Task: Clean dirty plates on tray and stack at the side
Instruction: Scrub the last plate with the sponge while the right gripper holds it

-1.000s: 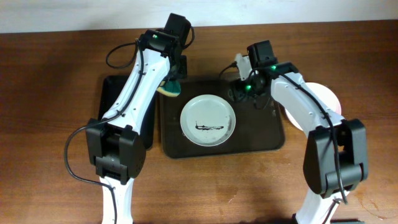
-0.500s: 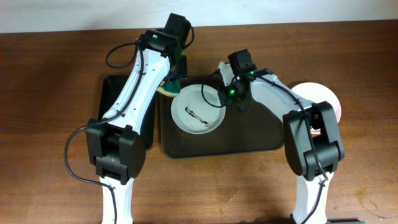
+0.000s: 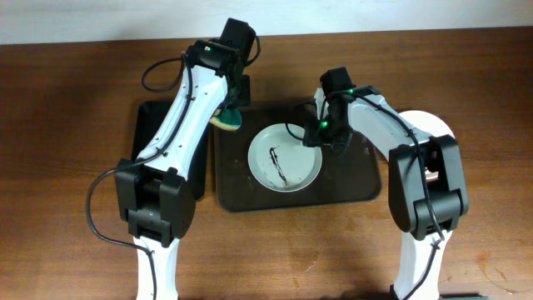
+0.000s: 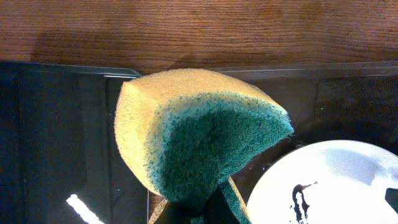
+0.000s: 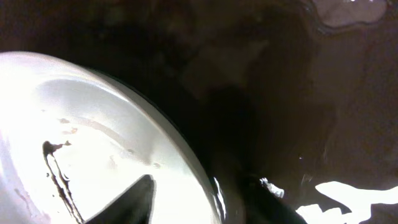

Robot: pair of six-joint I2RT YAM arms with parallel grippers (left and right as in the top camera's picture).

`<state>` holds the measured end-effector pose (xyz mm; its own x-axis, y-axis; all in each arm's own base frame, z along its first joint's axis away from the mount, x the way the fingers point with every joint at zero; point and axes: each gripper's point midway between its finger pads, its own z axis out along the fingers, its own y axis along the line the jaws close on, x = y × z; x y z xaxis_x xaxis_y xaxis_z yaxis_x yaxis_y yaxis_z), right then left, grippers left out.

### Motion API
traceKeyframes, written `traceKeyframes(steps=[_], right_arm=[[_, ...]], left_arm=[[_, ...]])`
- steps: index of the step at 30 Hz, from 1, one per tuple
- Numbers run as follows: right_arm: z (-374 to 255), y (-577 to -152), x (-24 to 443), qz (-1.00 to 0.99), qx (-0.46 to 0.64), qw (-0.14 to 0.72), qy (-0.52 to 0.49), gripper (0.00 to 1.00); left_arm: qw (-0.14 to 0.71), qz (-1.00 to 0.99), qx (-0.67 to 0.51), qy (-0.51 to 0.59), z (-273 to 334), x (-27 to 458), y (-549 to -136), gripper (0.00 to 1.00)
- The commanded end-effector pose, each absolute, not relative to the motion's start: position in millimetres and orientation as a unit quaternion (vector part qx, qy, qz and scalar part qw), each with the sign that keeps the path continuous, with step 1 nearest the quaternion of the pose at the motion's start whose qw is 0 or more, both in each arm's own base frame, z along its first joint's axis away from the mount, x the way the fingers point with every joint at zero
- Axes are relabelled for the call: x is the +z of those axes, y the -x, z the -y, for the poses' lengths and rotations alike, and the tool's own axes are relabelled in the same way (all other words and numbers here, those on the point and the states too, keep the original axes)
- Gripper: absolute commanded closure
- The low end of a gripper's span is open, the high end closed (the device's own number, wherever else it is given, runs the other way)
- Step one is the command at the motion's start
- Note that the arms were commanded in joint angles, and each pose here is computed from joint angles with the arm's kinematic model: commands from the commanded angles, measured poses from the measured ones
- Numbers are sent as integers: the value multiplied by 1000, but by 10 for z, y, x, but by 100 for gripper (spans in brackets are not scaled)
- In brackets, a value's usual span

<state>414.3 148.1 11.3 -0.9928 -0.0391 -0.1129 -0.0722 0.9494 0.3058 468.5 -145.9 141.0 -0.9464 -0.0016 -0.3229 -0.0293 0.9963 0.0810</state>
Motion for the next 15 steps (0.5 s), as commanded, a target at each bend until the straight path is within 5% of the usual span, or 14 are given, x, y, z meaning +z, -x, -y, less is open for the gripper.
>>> traceKeyframes(steps=[1,3,6,15], right_arm=[[-1267,-4045,-25,-991,128,28,29,64],[-1213,-3992,-35,-992,120,16,24,68],[-1208,-3957,-39,-993,119,6,0,96],[-1297,-3944,-197,-987,137,9,-78,96]], left_arm=[[169,-985,41,1,1461,1467,-4696,100],[169,-985,41,1,1461,1464,-4694,100],[149,-989,24,-4,1518,1372,-4622,100],[100,-990,-65,-76,1870,910,-4445,100]])
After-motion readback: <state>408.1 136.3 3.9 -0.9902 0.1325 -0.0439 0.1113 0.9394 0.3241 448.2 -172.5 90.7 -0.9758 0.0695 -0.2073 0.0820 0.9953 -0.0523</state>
